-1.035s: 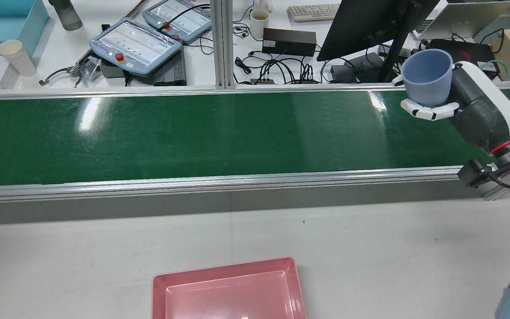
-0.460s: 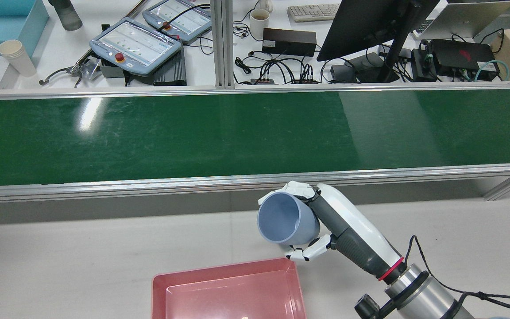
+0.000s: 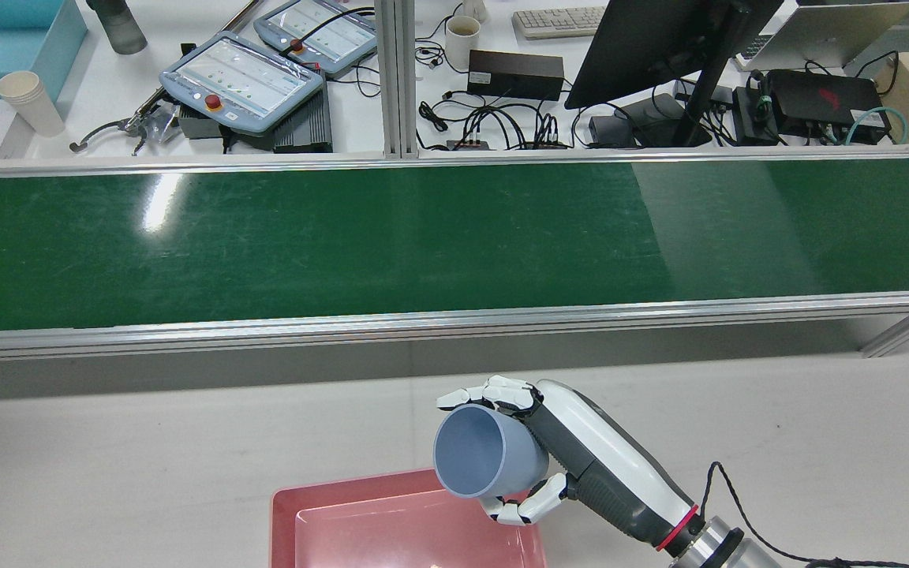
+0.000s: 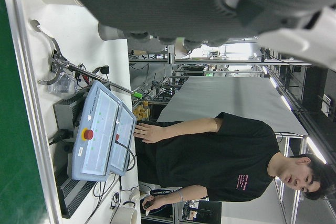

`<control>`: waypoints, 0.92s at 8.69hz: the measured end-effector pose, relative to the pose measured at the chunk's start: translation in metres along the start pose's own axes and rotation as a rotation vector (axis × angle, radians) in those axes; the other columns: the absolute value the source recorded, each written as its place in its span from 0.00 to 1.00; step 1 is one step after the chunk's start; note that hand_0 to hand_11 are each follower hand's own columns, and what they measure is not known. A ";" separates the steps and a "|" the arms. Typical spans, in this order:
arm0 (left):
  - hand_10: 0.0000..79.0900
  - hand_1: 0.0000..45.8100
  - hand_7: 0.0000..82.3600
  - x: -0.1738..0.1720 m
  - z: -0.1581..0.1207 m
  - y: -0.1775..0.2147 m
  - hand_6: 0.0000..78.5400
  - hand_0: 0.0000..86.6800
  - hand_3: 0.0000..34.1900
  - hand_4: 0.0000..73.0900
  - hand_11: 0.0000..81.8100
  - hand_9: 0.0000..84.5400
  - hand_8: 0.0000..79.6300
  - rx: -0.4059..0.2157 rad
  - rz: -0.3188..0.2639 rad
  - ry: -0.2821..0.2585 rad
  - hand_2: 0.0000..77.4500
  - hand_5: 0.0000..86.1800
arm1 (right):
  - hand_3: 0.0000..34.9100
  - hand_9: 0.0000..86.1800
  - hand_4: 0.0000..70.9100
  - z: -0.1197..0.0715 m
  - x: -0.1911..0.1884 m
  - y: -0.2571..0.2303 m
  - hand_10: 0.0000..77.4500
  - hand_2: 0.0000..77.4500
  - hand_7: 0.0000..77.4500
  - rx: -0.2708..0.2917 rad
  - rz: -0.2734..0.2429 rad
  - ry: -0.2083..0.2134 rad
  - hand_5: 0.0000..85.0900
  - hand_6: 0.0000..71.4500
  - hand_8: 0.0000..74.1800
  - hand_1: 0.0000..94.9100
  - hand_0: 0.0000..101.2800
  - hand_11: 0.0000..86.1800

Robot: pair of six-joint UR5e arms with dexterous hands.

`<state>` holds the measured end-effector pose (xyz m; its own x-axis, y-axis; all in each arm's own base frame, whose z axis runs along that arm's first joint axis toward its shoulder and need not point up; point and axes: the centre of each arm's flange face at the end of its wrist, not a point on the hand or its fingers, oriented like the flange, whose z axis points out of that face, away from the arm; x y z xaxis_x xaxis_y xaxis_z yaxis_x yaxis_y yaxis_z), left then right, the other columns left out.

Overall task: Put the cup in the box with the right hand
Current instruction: 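Lower the cup into the pink tray and open the right hand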

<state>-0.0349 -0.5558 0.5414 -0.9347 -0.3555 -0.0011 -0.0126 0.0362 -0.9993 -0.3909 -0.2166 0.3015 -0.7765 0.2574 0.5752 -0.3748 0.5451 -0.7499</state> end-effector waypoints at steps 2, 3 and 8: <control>0.00 0.01 0.01 0.000 0.000 0.000 0.00 0.00 0.00 0.01 0.00 0.00 0.00 0.001 0.000 0.000 0.01 0.01 | 0.00 0.60 0.00 -0.002 0.012 0.004 0.21 0.57 0.62 -0.009 0.005 0.014 0.08 0.02 0.37 0.18 0.49 0.46; 0.00 0.01 0.01 0.000 0.000 0.000 0.01 0.00 0.00 0.01 0.00 0.00 0.00 0.001 0.000 0.001 0.01 0.01 | 0.00 0.48 0.00 -0.002 0.015 0.005 0.02 0.57 0.42 -0.011 0.008 0.018 0.08 0.03 0.19 0.18 0.49 0.32; 0.00 0.01 0.01 0.000 0.000 -0.001 0.00 0.00 0.00 0.01 0.00 0.00 0.00 0.001 0.000 0.001 0.01 0.01 | 0.00 0.01 0.00 -0.003 0.014 0.006 0.00 0.32 0.06 -0.013 0.018 0.017 0.06 0.04 0.01 0.16 0.48 0.01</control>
<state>-0.0353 -0.5557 0.5420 -0.9350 -0.3548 -0.0008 -0.0123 0.0347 -0.9993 -0.4025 -0.2076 0.3060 -0.7741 0.2805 0.5675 -0.3545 0.5507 -0.7557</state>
